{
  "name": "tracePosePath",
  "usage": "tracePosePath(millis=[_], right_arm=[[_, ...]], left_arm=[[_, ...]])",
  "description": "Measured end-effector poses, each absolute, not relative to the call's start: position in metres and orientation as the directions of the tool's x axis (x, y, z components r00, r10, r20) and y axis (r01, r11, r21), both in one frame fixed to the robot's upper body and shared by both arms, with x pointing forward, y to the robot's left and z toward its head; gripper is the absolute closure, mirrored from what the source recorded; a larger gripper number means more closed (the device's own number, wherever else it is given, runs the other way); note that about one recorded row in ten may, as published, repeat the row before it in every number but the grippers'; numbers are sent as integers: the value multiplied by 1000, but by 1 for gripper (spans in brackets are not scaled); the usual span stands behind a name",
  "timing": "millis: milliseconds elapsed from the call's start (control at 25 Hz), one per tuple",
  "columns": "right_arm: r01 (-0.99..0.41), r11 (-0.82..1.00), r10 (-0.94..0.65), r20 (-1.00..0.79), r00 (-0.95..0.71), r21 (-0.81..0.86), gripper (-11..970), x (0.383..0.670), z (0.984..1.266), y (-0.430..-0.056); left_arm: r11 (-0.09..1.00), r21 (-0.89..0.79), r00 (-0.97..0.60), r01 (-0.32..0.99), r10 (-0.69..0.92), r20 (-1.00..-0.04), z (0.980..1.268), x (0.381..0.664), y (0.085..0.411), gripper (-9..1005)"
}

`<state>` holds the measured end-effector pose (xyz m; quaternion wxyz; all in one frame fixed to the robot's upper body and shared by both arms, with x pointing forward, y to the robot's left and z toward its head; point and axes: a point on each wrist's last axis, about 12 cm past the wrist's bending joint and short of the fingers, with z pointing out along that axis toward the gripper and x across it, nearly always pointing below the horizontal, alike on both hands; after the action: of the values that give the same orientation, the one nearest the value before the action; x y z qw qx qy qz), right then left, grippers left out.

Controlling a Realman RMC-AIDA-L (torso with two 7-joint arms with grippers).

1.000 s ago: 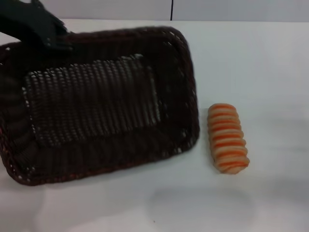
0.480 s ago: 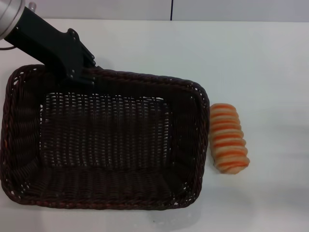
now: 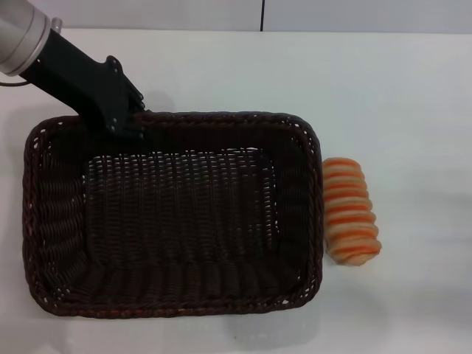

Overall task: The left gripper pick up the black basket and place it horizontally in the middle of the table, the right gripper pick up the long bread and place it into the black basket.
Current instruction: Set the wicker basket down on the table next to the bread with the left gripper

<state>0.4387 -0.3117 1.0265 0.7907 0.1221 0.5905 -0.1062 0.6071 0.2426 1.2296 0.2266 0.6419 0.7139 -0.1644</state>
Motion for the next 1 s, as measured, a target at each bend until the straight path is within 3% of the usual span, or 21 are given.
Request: tracePosePath(millis=[320,480,640,720,880,960,1000], right_arm=[[313,947,-17,-959,282,75,372,437,1026,-311],[315,946,-14,-959,282,79,371,436,1026,-311],[315,946,-14,-959,282,79,371,436,1026,-311],[314,946,-14,-959,283,78,371,436,1027,-311],[313,947,-14,-959,283,78,371,437,1027,-311],[305,949,-11,-960,279,77,372,437,1026,-309],[286,955,-2,-960,278,81,372,439,1026,-305]], left_arm=[[129,105,-55,986,851,-523,1222,613,244,824],[129,129,-41,983,844,-534,1224,613,244,650],[160,194,-12,968,800,-600,1233,616,246,577],[189,247,34,950,726,-687,1245,614,253,579],[211,266,56,941,677,-734,1250,611,260,582],[253,279,57,926,638,-768,1252,611,268,584],[326,289,48,900,584,-810,1254,611,278,584]])
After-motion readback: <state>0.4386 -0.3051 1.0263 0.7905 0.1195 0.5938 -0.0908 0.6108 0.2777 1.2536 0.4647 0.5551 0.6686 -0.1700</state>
